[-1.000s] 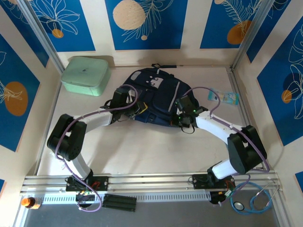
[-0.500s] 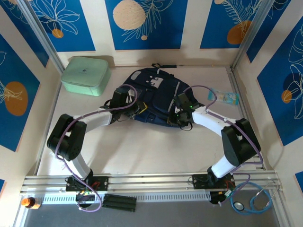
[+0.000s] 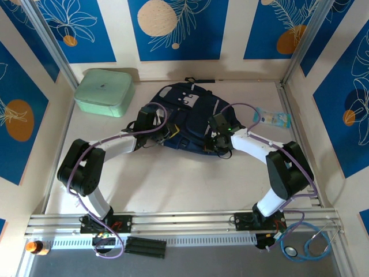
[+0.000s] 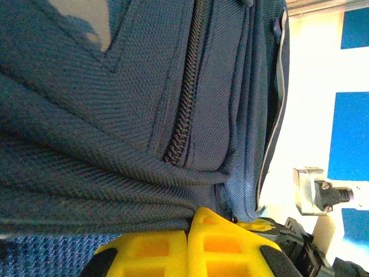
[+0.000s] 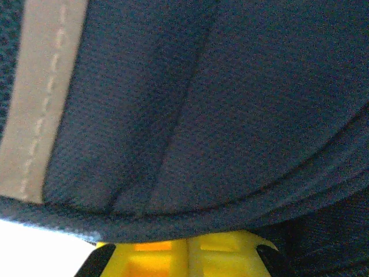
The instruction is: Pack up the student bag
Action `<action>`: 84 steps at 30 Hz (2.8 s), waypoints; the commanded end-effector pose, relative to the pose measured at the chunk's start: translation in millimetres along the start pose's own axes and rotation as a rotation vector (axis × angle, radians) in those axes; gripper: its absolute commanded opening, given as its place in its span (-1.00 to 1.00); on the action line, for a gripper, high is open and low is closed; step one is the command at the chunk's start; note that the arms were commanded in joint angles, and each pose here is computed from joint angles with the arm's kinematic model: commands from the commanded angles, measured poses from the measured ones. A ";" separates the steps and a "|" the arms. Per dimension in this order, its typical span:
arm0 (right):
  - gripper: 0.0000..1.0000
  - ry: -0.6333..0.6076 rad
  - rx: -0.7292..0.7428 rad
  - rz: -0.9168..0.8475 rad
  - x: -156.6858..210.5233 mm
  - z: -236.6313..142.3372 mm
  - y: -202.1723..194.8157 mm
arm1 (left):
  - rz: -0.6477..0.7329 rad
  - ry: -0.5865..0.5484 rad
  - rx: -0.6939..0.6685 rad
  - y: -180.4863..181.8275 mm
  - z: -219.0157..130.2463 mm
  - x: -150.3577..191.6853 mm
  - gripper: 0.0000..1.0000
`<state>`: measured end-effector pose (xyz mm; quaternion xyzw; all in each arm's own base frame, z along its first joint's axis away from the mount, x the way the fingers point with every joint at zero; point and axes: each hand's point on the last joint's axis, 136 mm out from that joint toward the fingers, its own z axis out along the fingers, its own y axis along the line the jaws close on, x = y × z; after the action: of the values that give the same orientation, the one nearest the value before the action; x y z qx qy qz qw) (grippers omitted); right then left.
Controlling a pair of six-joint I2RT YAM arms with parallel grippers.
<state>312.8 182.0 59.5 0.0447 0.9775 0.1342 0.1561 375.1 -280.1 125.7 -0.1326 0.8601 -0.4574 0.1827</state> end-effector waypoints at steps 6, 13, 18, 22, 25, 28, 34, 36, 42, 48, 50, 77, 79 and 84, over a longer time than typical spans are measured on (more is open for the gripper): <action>-1.00 -0.108 0.165 0.141 0.6 -16.6 -64.8 | 0.102 -0.098 -0.013 -7.2 -23.7 -45.9 -1.00; -1.00 -0.131 0.002 -0.037 -22.2 -34.3 5.3 | 0.097 -0.099 -0.130 23.7 -29.8 -50.2 -0.80; -1.00 -0.156 -0.121 -0.154 -32.8 -46.4 61.2 | 0.077 -0.171 -0.176 40.5 -58.5 -50.4 -0.23; -1.00 -0.149 -0.233 -0.236 -34.8 -54.0 105.0 | 0.013 -0.193 -0.137 35.9 -74.7 -41.5 0.05; -1.00 -0.136 -0.316 -0.278 -32.0 -59.2 133.5 | -0.084 -0.212 -0.063 26.7 -77.3 -32.5 0.09; -1.00 -0.110 -0.387 -0.313 -26.8 -61.0 157.6 | -0.140 -0.217 0.006 17.0 -72.6 -23.9 0.09; -1.00 -0.080 -0.464 -0.348 -18.5 -65.4 189.8 | -0.198 -0.220 0.141 0.0 -60.3 -26.5 0.06; -1.00 -0.076 -0.472 -0.342 -17.5 -64.9 193.4 | -0.204 -0.225 0.143 1.9 -57.3 -28.3 -0.03; -1.00 -0.071 -0.487 -0.329 -17.6 -66.1 196.5 | -0.226 -0.248 0.148 9.1 -52.8 -30.9 -0.29; -1.00 -0.064 -0.476 -0.329 -15.6 -63.0 193.7 | -0.252 -0.293 0.107 24.8 -57.7 -29.8 -0.51; -1.00 -0.063 -0.476 -0.326 -15.5 -62.6 193.6 | -0.260 -0.304 0.094 29.2 -59.9 -28.4 -0.63; -1.00 -0.032 -0.494 -0.358 -3.8 -58.6 200.6 | -0.286 -0.266 0.128 31.8 -44.6 -26.9 -0.40; -1.00 -0.026 -0.493 -0.373 -0.6 -57.5 201.8 | -0.287 -0.250 0.141 28.5 -37.3 -29.6 -0.39; -1.00 -0.036 -0.360 -0.344 -2.2 -48.0 178.0 | -0.295 -0.244 0.107 35.7 -31.9 -34.3 -0.86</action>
<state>311.6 333.0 138.4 -0.1342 0.9333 0.2750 0.1880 381.5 -220.0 113.9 -0.3131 0.7751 -0.5025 0.2207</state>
